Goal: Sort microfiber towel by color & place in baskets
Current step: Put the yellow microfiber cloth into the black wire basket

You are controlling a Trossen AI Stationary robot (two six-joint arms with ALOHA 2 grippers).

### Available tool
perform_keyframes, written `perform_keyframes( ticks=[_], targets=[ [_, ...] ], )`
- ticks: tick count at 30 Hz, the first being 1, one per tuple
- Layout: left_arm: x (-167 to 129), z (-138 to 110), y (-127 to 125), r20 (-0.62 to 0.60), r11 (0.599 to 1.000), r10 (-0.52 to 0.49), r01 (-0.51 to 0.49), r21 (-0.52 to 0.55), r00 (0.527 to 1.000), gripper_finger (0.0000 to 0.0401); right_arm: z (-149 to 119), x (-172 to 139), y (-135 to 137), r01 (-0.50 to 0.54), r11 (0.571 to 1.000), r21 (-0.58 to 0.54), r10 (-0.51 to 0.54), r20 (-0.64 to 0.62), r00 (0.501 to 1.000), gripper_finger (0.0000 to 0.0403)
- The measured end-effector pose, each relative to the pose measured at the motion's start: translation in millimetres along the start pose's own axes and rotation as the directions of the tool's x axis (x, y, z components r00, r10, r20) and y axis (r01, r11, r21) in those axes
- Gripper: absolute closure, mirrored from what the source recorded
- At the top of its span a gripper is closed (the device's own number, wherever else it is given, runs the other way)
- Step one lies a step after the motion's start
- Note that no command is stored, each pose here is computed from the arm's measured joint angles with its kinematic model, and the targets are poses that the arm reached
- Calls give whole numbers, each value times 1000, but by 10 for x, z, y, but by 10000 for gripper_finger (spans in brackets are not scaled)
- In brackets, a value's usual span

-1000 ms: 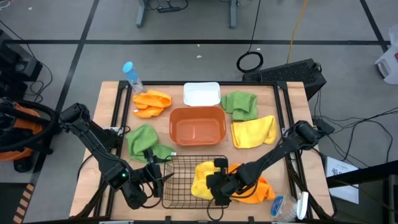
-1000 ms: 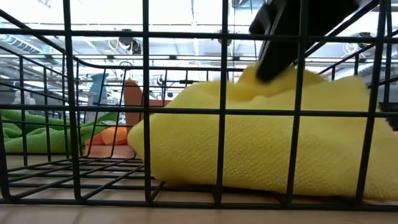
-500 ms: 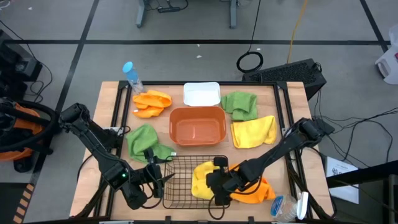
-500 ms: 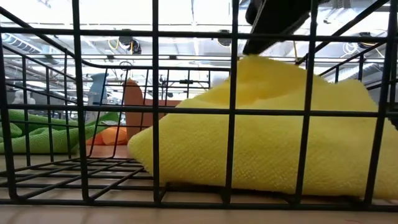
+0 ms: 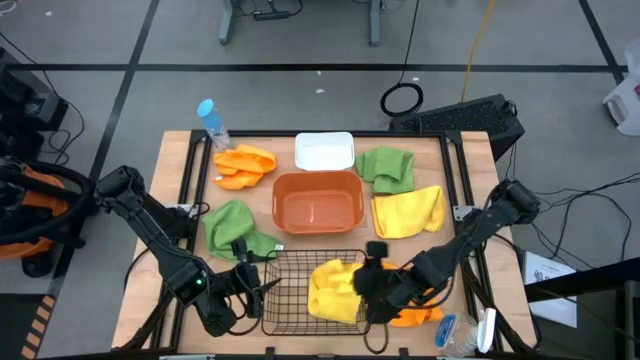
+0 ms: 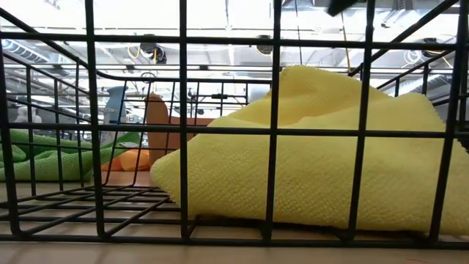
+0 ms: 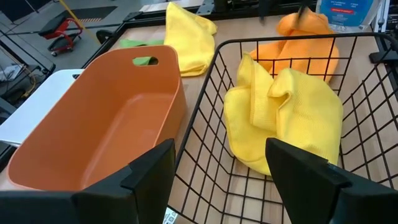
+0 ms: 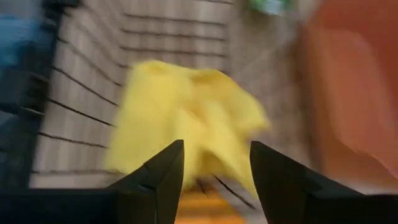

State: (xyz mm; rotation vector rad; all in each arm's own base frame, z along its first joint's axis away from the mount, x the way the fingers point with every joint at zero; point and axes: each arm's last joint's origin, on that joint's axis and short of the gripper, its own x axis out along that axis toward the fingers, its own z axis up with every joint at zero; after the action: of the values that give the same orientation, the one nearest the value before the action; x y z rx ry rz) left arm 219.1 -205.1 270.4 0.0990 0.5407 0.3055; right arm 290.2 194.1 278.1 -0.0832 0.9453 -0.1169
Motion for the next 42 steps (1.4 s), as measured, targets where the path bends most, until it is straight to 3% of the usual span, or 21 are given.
perform_keyframes(
  ticks=[5,11,18,24,30,36,42],
  targets=[
    [0,1,0,0,1000,0,0,-2,1000,145,-286,-136,-184,318,946,66,-310,-114,944,237],
    [0,2,-1,1,1000,-1,1,-4,1000,145,-604,134,-306,416,908,49,-396,-224,891,244],
    [1,2,-1,1,1000,-1,1,-5,1000,145,-981,516,-576,381,921,79,-339,-321,885,229],
    [1,7,-5,5,1000,-4,4,-11,1000,145,-1272,532,-892,327,922,206,-272,-256,928,200],
    [1,8,-5,5,1000,-4,4,-10,1000,145,-1546,527,-1133,296,907,300,-225,-250,942,146],
    [1,8,-7,6,1000,-4,4,-9,1000,145,-1811,671,-1283,345,858,381,-242,-295,925,125],
    [1,12,-11,9,1000,-6,6,-12,1000,145,-1980,758,-1360,380,802,462,-255,-310,916,149]
  ],
)
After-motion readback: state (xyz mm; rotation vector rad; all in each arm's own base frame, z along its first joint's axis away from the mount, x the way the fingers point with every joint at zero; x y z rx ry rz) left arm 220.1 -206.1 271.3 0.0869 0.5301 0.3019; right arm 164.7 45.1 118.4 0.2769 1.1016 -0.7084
